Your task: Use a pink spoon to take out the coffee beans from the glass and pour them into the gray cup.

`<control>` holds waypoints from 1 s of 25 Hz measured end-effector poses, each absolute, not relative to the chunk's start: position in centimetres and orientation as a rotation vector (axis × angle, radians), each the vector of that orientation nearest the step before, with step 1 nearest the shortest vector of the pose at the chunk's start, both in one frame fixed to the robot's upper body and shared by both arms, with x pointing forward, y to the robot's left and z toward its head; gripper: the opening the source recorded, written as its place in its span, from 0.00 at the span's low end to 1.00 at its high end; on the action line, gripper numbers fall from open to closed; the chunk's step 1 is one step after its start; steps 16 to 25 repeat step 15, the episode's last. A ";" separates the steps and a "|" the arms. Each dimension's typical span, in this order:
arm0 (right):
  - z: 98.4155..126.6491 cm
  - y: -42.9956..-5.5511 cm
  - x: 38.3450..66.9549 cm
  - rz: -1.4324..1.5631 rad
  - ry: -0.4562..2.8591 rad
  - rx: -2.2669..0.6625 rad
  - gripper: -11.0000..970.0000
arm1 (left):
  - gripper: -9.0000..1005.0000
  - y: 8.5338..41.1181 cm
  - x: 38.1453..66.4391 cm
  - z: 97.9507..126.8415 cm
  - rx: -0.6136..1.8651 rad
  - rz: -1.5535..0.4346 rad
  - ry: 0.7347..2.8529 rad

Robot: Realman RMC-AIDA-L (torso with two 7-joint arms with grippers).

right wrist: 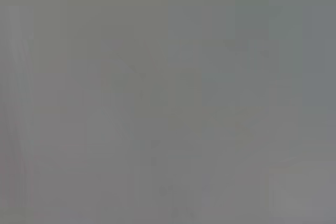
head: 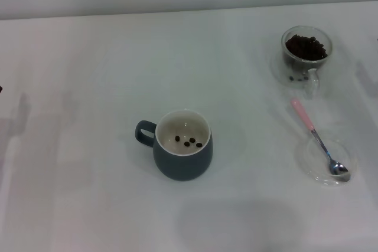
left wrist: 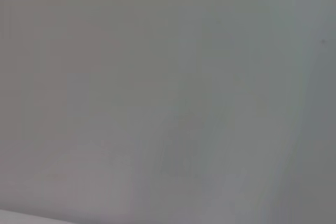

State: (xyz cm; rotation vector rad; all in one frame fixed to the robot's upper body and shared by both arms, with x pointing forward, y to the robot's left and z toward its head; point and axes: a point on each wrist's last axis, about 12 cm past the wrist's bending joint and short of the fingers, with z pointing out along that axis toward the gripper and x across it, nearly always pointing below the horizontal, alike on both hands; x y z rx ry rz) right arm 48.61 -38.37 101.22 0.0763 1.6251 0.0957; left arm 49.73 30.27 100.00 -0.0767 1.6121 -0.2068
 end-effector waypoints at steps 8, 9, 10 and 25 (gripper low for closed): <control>101.5 -38.3 49.3 0.013 1.619 0.020 0.87 | 0.80 30.3 49.5 99.8 -0.083 -0.206 1.618; 101.5 -38.3 49.5 0.011 1.622 0.022 0.87 | 0.80 30.3 49.5 99.8 -0.083 -0.206 1.618; 101.4 -38.2 49.7 0.011 1.627 0.027 0.87 | 0.80 30.3 49.4 99.8 -0.084 -0.206 1.618; 101.1 -37.7 50.7 0.013 1.664 0.051 0.87 | 0.80 30.3 49.3 99.7 -0.081 -0.207 1.622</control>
